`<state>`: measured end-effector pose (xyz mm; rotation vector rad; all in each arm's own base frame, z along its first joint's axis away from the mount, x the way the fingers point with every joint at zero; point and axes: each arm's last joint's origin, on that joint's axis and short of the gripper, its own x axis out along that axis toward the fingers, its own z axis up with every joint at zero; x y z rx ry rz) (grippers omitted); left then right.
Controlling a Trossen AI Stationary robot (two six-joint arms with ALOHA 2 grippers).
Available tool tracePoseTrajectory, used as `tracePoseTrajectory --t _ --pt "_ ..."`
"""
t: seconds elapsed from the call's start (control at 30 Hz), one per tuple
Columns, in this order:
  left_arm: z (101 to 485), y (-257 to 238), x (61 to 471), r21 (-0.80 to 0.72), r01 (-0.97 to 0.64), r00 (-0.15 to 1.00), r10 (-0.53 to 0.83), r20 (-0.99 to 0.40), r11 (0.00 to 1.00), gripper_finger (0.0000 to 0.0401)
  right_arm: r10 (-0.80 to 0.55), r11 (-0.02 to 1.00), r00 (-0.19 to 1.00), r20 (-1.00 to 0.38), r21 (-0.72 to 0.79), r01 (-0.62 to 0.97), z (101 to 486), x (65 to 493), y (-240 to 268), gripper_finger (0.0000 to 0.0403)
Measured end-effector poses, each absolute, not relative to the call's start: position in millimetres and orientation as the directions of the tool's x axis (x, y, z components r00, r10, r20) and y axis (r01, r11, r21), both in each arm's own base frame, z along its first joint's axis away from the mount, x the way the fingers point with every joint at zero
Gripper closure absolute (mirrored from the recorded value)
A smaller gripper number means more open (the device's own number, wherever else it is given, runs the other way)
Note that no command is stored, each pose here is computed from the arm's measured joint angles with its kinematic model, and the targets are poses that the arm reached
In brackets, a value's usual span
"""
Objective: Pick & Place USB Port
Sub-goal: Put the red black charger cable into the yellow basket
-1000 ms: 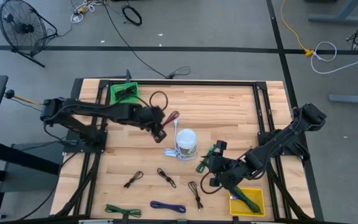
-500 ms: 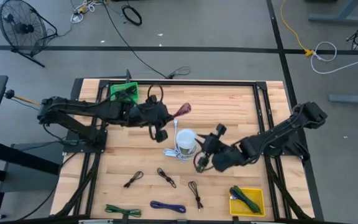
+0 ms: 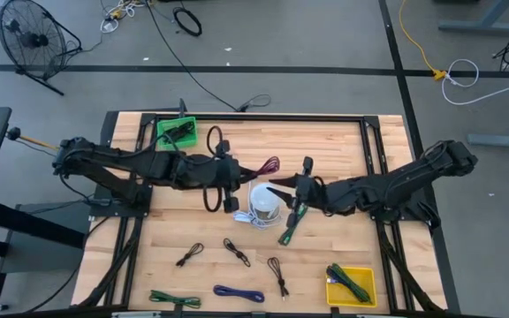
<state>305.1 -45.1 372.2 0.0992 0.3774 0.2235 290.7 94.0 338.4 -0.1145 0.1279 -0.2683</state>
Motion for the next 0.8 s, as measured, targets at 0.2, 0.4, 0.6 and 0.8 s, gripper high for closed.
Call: tracePoseTrajectory --t 0.2,0.4,0.6,0.8 --pt "375.2 -49.5 305.7 0.120 -0.166 0.924 0.197 -0.328 0.979 0.0372 -0.276 0.952 0.960 -0.052 -0.153 0.265 345.1 292.2 91.1 0.0317" --pt "377.6 -53.5 305.9 0.134 -0.148 0.935 0.183 -0.305 0.980 0.0372 -0.271 0.954 0.962 -0.018 -0.136 0.266 349.1 295.7 82.0 0.0317" --pt "380.5 -54.1 306.7 0.131 -0.132 0.946 0.164 -0.279 0.983 0.0372 -0.187 0.973 0.982 0.021 -0.136 0.189 353.3 297.7 79.9 0.0317" --pt "382.9 -53.8 308.0 0.121 -0.117 0.956 0.145 -0.256 0.986 0.0372 -0.187 0.975 0.981 0.057 -0.113 0.193 357.0 299.1 75.0 0.0317"
